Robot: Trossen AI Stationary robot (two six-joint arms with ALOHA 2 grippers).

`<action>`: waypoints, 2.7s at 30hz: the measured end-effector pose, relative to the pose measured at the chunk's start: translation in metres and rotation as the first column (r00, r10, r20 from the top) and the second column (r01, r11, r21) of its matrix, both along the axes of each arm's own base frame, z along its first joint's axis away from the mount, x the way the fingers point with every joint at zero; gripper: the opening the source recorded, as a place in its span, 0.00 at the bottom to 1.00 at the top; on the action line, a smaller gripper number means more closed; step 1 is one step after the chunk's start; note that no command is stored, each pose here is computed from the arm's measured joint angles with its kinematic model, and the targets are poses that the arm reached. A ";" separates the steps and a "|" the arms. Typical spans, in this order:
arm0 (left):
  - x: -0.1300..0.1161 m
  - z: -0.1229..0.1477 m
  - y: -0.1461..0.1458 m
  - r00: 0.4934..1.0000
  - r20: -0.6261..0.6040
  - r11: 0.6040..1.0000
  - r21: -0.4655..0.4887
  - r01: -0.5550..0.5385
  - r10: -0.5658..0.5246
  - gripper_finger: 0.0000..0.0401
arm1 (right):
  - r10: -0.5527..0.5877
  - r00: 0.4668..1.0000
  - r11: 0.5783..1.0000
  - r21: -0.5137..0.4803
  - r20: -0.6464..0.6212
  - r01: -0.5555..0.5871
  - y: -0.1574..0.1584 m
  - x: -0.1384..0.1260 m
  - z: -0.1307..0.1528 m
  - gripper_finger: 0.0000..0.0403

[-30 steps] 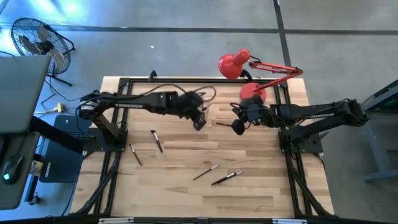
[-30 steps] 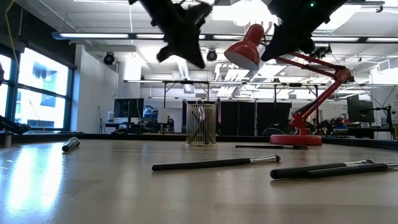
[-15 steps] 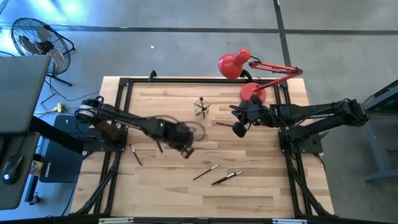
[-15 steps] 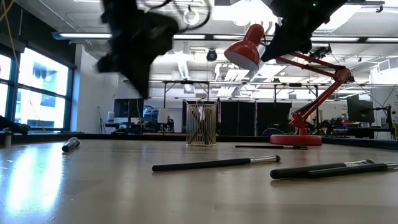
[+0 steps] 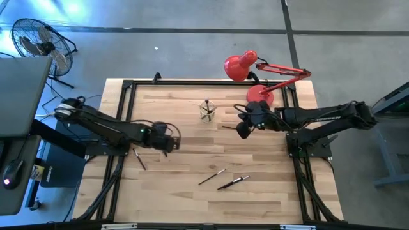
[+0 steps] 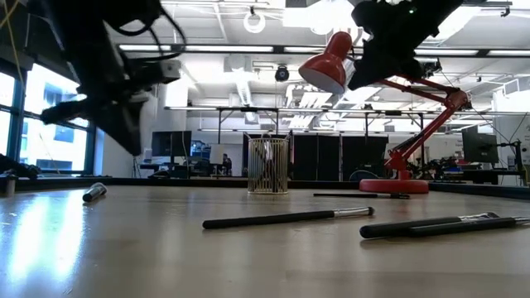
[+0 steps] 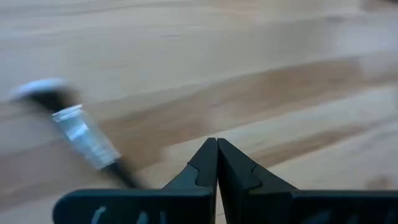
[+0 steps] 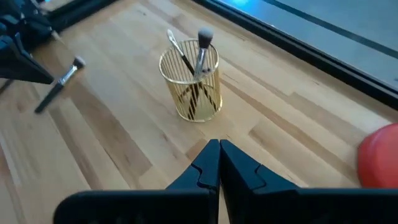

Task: Pick & Place Makeup Brushes
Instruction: Put the blush brush into the makeup brush holder

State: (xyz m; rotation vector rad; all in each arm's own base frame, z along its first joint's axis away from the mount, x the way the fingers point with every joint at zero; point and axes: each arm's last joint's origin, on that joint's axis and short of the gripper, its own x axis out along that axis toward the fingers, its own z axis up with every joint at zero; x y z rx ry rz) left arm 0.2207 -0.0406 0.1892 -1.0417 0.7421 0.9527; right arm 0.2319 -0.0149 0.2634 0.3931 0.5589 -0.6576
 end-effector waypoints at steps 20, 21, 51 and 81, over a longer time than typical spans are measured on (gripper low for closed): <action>-0.025 -0.008 0.008 0.954 -0.239 0.979 -0.054 -0.198 0.180 0.30 | 0.036 0.998 0.999 -0.031 -0.051 -0.038 0.000 0.010 -0.010 0.01; -0.025 -0.008 0.009 0.953 -0.238 0.977 -0.056 -0.207 0.189 0.31 | 0.043 0.998 0.998 -0.040 -0.054 -0.045 0.000 0.010 -0.009 0.01; 0.005 -0.049 0.056 0.908 -0.378 0.931 -0.231 -0.283 0.182 0.08 | 0.227 0.956 0.957 -0.141 -0.187 -0.255 0.002 0.010 -0.011 0.00; 0.099 0.100 0.082 0.841 0.005 0.591 0.714 0.376 -0.540 0.08 | 0.273 0.940 0.947 -0.114 -0.203 -0.299 0.003 0.010 -0.012 0.01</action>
